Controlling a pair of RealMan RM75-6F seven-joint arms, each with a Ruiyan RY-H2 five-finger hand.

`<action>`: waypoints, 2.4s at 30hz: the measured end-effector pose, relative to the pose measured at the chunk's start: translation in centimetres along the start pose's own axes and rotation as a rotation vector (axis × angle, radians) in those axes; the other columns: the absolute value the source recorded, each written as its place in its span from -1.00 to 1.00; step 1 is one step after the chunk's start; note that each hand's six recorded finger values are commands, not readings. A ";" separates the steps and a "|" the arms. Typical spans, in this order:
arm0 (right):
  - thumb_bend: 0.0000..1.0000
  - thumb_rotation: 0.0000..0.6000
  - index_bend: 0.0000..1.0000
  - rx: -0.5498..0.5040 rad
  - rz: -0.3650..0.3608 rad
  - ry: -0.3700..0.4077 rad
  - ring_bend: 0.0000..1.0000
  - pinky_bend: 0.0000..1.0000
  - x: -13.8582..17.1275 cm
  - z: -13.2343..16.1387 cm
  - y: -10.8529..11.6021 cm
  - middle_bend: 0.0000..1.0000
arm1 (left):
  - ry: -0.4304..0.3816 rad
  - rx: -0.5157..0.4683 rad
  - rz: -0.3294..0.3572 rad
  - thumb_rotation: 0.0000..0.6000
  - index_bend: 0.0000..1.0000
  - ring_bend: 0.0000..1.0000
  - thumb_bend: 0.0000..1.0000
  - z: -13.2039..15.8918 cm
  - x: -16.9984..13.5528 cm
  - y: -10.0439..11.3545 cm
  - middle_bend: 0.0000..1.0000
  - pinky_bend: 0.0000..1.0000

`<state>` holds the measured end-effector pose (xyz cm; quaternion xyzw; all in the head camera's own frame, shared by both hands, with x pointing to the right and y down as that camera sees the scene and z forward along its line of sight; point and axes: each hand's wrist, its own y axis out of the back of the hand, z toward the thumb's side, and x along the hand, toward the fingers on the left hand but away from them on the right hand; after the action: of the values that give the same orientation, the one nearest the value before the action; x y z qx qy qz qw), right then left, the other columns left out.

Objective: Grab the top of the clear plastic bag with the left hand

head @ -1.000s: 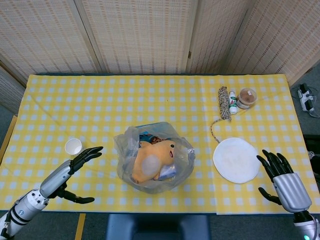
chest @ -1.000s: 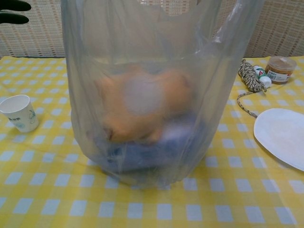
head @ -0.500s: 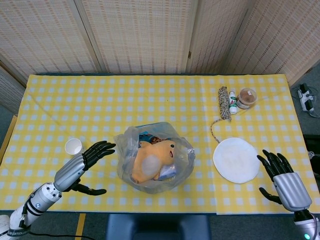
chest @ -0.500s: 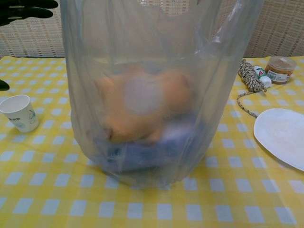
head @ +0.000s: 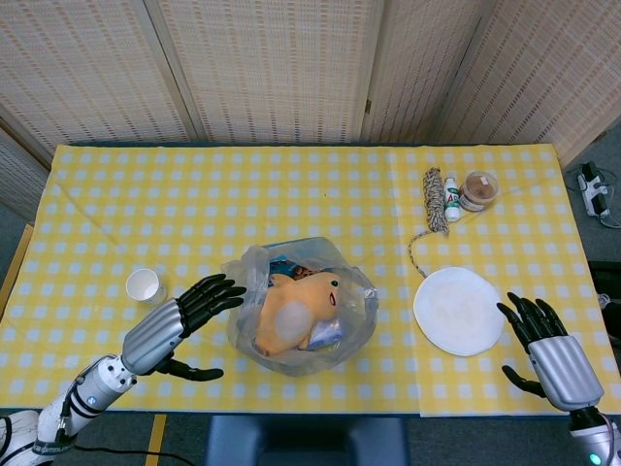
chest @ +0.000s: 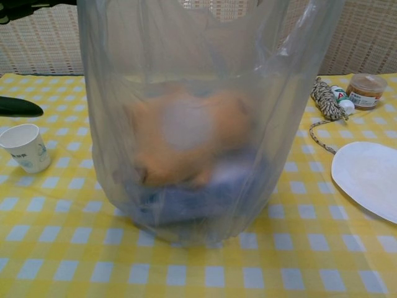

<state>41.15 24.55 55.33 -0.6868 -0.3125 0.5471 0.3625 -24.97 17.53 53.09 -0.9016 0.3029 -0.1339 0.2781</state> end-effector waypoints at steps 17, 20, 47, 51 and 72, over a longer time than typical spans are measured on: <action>-0.47 1.00 -1.00 -0.006 0.002 0.004 -1.00 -1.00 0.1 0.0 0.1 -1.00 | -0.019 -0.004 -0.073 1.00 -0.75 -0.91 -0.88 0.4 4.0 -1.9 -0.76 -1.00; -0.47 1.00 -1.00 -0.005 0.003 0.004 -1.00 -1.00 0.1 0.0 0.1 -1.00 | -0.013 -0.036 -0.090 1.00 -0.74 -0.91 -0.88 0.5 4.6 -2.3 -0.76 -1.00; -0.47 1.00 -1.00 -0.020 0.003 -0.011 -1.00 -1.00 0.0 -0.6 0.4 -1.00 | 0.044 -0.491 -0.316 1.00 -0.88 -0.92 -0.88 2.8 12.9 -5.5 -0.75 -1.00; -0.47 1.00 -1.00 -0.025 0.000 -0.013 -1.00 -1.00 0.0 -0.7 0.5 -1.00 | 0.043 -0.568 -0.340 1.00 -0.88 -0.92 -0.88 3.3 13.8 -5.4 -0.75 -1.00; -0.47 1.00 -1.00 -0.041 -0.012 -0.007 -1.00 -1.00 0.2 -0.9 1.1 -1.00 | 0.082 -0.820 -0.502 1.00 -0.90 -0.92 -0.88 5.8 18.0 -7.2 -0.75 -1.00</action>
<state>42.13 24.02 54.45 -0.6904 -0.3289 0.5406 0.3506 -5.11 13.56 53.92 -0.9762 0.1143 -0.1018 -0.1536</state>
